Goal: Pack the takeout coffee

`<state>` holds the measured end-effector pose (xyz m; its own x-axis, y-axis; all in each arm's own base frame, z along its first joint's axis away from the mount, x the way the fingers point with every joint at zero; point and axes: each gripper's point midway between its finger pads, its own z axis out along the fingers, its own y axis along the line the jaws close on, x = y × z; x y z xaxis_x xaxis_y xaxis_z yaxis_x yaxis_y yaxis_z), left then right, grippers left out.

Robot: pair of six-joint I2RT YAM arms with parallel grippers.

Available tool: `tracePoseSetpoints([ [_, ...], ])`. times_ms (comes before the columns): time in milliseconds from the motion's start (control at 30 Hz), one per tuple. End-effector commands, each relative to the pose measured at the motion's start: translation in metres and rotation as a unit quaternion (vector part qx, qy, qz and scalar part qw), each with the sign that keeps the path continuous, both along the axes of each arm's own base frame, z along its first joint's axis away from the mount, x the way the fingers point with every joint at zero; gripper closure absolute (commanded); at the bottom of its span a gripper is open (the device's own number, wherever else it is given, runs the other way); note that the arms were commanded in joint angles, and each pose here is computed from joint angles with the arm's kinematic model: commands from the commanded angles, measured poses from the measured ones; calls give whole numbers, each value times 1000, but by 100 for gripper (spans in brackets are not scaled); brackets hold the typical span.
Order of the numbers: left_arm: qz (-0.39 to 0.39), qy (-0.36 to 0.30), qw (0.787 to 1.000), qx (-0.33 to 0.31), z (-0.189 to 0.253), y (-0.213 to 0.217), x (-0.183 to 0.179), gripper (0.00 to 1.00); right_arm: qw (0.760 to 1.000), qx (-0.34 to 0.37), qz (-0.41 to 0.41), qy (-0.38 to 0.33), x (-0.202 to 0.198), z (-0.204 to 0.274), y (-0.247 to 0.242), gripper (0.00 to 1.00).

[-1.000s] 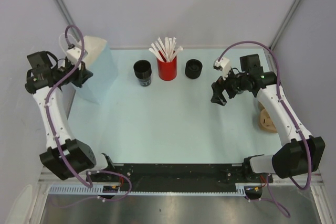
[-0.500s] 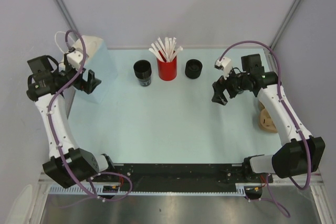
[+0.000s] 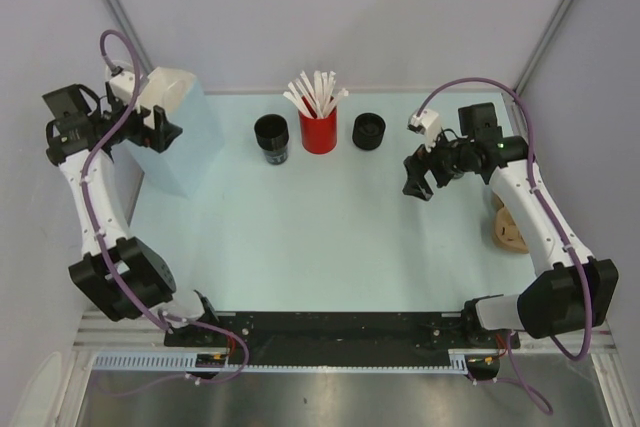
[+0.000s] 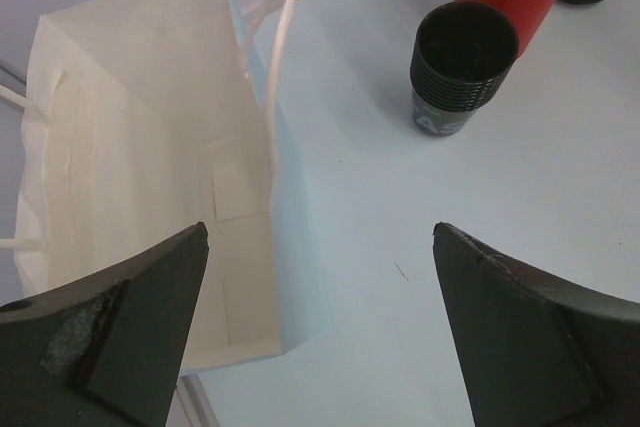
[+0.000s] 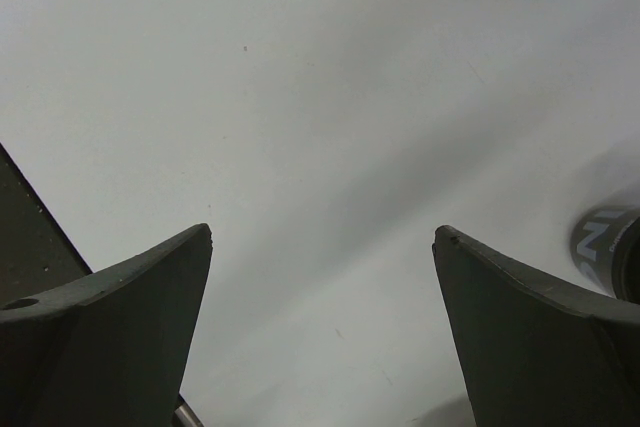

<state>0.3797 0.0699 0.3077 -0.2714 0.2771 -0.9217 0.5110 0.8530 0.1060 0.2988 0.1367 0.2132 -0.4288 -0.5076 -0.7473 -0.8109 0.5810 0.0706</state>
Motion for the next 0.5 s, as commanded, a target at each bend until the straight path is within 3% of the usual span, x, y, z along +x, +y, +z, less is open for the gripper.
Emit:
tracePoseSetpoints([
  [0, -6, -49, 999, 2, 30, 9, 16, 1, 1000, 3, 4, 3, 3, -3, 2, 3],
  [467, -10, -24, 1000, 1, 7, 23, 34, 5, 1000, 0, 8, 7, 2, -6, 4, 3],
])
